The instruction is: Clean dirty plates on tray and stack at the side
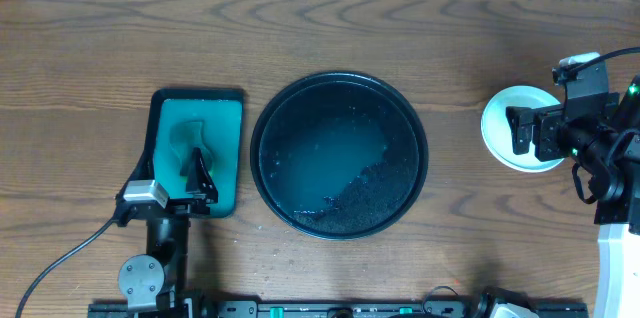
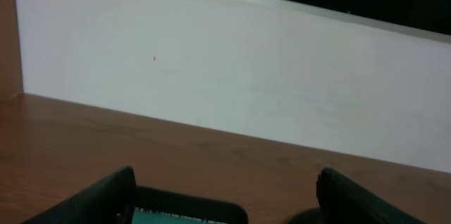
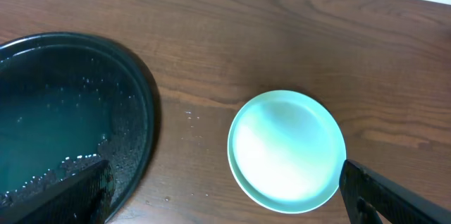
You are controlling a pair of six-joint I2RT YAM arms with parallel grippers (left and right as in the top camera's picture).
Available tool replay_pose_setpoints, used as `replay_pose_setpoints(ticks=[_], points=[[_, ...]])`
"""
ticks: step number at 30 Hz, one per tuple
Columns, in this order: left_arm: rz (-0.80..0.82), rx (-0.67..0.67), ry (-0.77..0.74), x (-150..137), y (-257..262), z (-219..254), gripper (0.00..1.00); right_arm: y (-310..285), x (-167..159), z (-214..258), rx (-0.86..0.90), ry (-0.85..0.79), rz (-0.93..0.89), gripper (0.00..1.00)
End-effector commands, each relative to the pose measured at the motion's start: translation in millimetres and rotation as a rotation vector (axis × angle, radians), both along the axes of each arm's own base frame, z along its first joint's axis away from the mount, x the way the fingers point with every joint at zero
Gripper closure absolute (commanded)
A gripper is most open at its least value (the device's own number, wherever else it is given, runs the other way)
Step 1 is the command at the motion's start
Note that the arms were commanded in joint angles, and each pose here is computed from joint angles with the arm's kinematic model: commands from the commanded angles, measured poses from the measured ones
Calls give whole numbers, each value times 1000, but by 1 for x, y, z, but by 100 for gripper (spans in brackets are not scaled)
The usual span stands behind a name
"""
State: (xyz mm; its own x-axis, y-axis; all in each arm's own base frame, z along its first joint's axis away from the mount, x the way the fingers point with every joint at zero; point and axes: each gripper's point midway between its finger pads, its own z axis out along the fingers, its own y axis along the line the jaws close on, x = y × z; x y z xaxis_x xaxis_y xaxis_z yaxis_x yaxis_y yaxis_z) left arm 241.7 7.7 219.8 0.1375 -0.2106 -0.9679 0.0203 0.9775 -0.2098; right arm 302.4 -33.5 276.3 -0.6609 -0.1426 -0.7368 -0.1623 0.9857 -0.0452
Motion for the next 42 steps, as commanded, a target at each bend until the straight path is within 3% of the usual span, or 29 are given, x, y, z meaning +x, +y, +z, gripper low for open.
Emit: replay_pose_setpoints(ticks=[1, 7, 11, 42], points=[[21, -9, 28, 3, 5, -18, 18, 5, 0, 3, -11, -7, 23, 1], [22, -16, 113, 4, 5, -39, 18, 5, 0, 3, -11, -7, 23, 1], [22, -30, 285, 2, 5, -81, 18, 5, 0, 3, -11, -7, 23, 1], [35, -29, 286, 2, 8, -81, 18, 5, 0, 3, -11, -7, 23, 1]])
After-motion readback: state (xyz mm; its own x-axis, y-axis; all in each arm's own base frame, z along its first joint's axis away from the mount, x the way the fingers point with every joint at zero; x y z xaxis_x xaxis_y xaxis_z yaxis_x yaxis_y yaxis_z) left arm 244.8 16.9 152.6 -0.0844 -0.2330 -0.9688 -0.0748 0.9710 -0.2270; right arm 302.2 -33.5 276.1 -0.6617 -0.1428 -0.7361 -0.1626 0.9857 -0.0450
